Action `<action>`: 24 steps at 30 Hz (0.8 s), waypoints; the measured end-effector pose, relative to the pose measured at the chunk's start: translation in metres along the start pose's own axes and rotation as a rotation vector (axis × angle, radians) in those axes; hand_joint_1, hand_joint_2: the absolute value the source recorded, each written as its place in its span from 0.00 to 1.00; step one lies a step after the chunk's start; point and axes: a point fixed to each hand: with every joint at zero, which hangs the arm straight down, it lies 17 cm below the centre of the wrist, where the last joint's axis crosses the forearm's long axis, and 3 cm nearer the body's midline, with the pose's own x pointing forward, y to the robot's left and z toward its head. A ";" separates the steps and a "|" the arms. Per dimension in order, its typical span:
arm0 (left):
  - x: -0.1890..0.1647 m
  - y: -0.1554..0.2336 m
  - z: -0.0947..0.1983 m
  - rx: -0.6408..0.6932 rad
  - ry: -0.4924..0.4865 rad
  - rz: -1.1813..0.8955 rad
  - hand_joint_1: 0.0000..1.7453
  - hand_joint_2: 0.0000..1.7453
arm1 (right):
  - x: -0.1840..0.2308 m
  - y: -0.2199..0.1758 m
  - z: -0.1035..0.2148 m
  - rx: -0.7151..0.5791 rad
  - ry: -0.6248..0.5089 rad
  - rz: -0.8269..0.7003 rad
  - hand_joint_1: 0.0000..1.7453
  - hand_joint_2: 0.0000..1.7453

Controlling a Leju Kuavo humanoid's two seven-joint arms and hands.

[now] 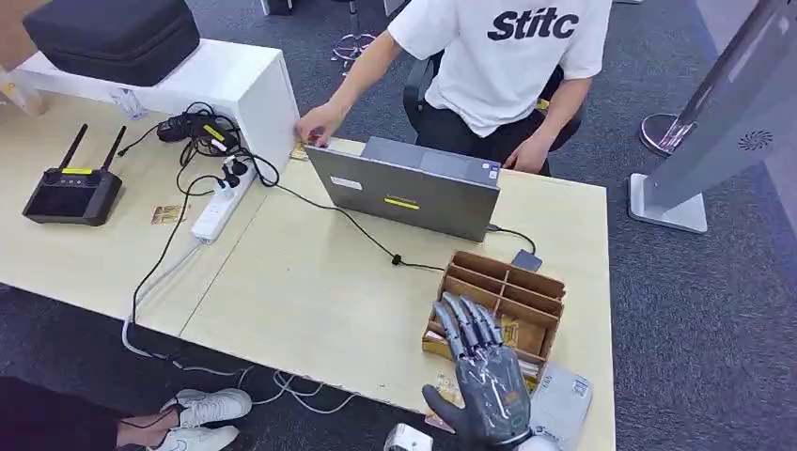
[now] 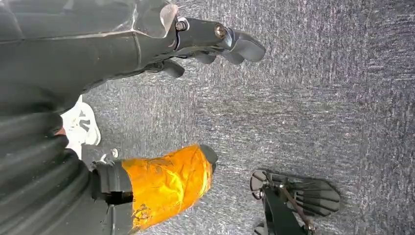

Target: Pass the card to the sensor for recognition and then transmit it.

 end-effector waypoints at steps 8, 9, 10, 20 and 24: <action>0.001 0.000 0.000 -0.001 -0.002 -0.012 0.00 1.00 | -0.027 0.049 0.011 0.134 0.080 0.070 0.00 1.00; 0.001 0.000 0.000 -0.001 -0.003 -0.012 0.00 1.00 | -0.031 0.053 0.012 0.142 0.088 0.085 0.00 1.00; 0.001 0.000 0.000 -0.001 -0.003 -0.012 0.00 1.00 | -0.033 0.055 0.012 0.149 0.095 0.096 0.00 1.00; 0.002 0.000 0.000 0.000 -0.006 -0.007 0.00 1.00 | -0.048 0.068 0.015 0.184 0.123 0.107 0.00 1.00; 0.002 0.000 0.000 0.000 -0.007 -0.006 0.00 1.00 | -0.054 0.063 0.012 0.168 0.136 0.130 0.00 1.00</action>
